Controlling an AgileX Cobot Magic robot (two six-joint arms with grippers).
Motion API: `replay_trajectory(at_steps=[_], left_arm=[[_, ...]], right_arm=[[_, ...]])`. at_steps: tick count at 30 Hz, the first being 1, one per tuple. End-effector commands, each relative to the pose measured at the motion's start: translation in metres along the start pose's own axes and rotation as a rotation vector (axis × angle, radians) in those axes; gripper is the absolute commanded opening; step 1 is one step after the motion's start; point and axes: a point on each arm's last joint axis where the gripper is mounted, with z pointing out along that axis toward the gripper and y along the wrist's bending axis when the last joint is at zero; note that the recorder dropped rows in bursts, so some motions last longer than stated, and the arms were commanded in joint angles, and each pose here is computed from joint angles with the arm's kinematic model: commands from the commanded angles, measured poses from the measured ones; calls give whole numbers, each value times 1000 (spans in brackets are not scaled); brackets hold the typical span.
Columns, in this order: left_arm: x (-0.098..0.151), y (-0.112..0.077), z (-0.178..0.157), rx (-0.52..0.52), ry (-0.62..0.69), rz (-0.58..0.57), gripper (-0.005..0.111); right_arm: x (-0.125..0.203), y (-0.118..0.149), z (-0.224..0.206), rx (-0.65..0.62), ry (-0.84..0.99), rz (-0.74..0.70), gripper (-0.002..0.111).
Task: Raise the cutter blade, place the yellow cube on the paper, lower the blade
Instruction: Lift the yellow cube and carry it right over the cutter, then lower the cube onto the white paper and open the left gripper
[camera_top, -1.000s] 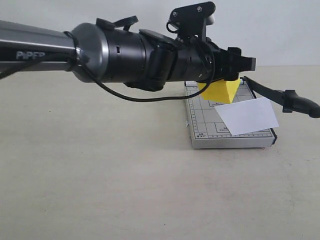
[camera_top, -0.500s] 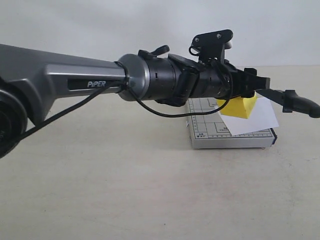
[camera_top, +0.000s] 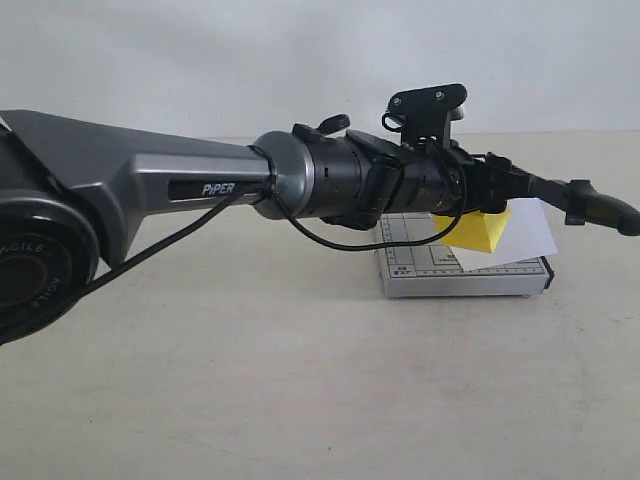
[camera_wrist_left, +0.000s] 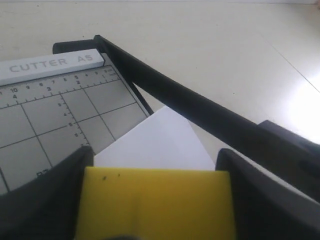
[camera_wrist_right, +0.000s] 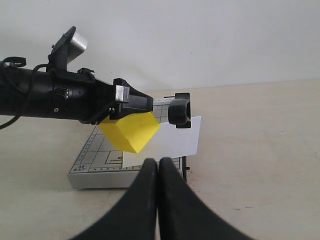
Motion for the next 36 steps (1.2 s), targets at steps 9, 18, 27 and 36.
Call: replay_trajectory(at_steps=[9,18,27,36], left_arm=[[-5,-5,-3,3,-17,3,4],[-38,-17,-25,7,-96,188,4],[-36,-11,-27,-40,-97,206,4],[-19,1,-23,-83,-51,217,4]], right_arm=[[-1,0,0,1,-6,-13,0],[-1,0,0,1,-6,-13,0],[-1,0,0,1,-6,-13,0],[-1,0,0,1,-6,-13,0]])
